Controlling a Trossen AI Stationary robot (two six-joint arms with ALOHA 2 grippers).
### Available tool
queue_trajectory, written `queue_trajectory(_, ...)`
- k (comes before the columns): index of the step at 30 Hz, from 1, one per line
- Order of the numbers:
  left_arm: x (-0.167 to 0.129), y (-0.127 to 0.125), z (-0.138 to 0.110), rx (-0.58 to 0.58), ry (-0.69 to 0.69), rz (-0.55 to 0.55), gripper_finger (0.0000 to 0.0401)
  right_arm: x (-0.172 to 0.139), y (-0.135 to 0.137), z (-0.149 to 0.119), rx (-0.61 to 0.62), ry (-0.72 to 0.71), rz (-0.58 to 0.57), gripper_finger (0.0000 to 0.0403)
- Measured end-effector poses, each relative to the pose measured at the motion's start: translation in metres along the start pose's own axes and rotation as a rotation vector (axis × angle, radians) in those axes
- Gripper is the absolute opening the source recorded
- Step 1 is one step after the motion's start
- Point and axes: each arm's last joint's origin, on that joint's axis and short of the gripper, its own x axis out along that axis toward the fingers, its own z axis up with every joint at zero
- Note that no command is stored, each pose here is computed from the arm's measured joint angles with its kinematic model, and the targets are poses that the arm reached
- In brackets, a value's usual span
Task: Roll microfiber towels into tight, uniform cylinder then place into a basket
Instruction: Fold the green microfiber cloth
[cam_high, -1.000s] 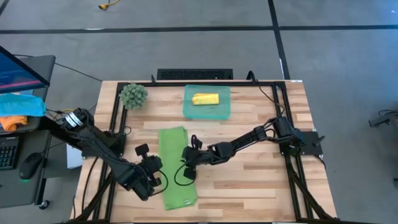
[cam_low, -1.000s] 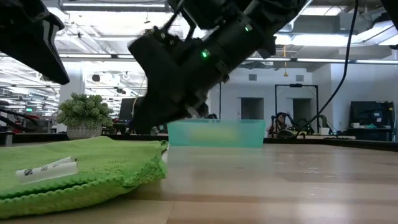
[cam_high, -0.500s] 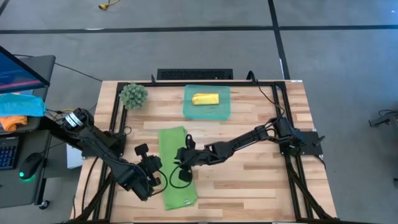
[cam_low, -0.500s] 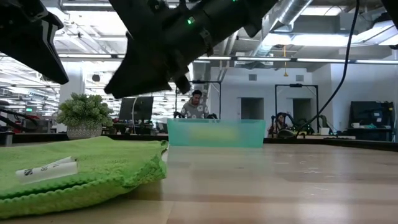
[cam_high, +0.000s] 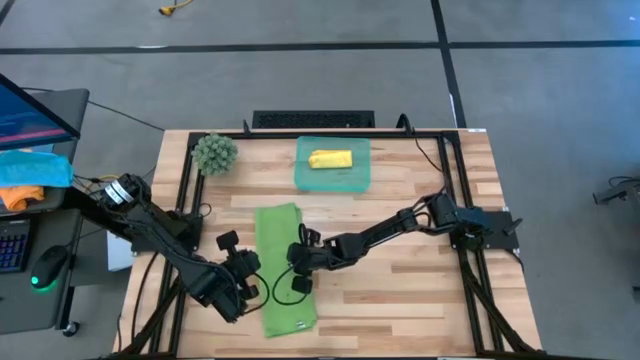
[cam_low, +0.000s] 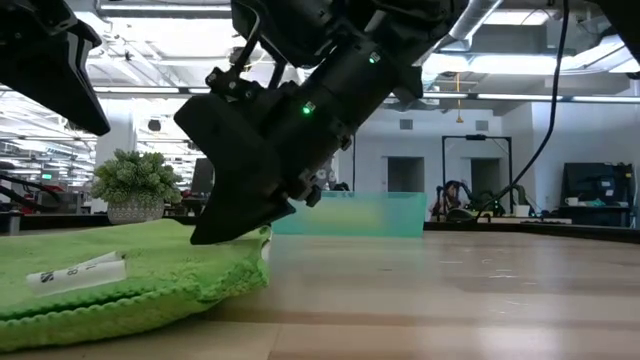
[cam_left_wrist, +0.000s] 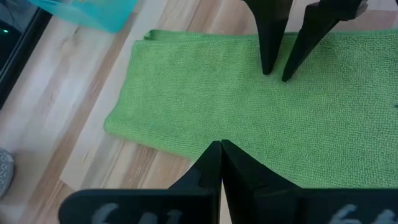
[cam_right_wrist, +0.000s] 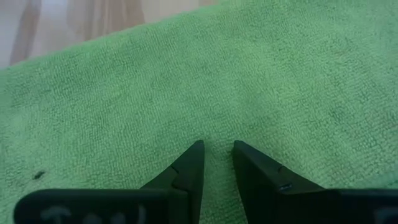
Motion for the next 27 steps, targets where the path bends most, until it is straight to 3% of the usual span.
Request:
queue_trajectory(10,0.000,0.000,0.000,-0.010,0.000,-0.001,0.0000,-0.005,-0.005,-0.004,0.057,0.073,-0.060,0.0111)
queue_trajectory(20,0.000,0.000,0.000,-0.023,-0.001,-0.002,0.0000,-0.011,0.014,-0.017,0.193,0.118,-0.096,0.0111)
queue_trajectory(27,0.000,0.000,0.000,-0.029,-0.001,-0.001,0.0000,-0.018,0.019,-0.022,0.177,0.161,-0.107,0.0111)
